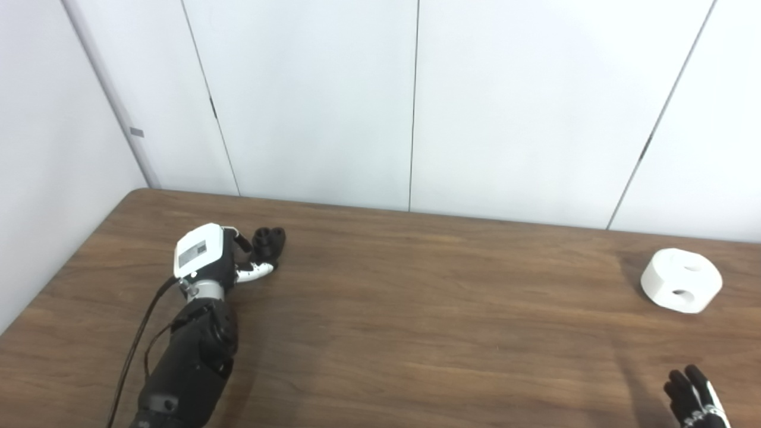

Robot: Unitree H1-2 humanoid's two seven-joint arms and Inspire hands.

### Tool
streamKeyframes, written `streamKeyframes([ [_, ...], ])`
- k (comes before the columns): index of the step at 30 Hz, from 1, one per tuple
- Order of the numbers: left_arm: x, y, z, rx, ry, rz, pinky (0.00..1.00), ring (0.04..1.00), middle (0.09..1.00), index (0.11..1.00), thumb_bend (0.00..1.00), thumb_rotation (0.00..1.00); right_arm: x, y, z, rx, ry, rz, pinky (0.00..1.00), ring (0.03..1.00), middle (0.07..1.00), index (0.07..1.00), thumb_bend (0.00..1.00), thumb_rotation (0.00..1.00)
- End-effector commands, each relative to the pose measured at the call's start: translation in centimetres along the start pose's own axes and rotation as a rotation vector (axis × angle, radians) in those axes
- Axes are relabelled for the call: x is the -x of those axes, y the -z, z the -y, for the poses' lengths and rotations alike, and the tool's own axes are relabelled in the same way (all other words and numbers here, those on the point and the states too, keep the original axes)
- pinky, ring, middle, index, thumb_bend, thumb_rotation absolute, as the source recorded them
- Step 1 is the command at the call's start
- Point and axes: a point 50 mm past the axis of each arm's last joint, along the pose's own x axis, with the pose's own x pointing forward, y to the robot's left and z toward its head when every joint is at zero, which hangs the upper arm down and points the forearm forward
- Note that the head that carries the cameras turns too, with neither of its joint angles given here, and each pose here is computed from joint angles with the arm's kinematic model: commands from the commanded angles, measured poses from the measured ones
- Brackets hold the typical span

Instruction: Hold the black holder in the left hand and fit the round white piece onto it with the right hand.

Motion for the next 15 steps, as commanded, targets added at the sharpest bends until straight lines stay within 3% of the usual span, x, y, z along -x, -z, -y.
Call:
streamKeyframes([
  [1, -1.2, -0.9, -2.41, 0.022, -0.097, 0.031, 1.0, 0.913, 0.804, 0.499, 0.57, 0.1, 0.06, 0.8, -0.76, -0.031, 0.009, -0.024, 1.0, 0.954, 0.948, 0.961, 0.58, 1.0],
  [4, -1.1, -0.84, -2.35, 0.026, -0.096, 0.032, 1.0, 0.915, 0.801, 0.488, 0.52, 0.06, 0.12, 0.84, -0.66, -0.031, 0.008, -0.021, 1.0, 0.954, 0.952, 0.964, 0.58, 1.0],
  [15, -0.78, -0.84, -2.37, 0.042, -0.059, 0.04, 1.0, 0.907, 0.785, 0.489, 0.51, 0.04, 0.13, 0.8, -0.44, -0.025, 0.004, -0.024, 1.0, 0.963, 0.962, 0.972, 0.57, 1.0],
])
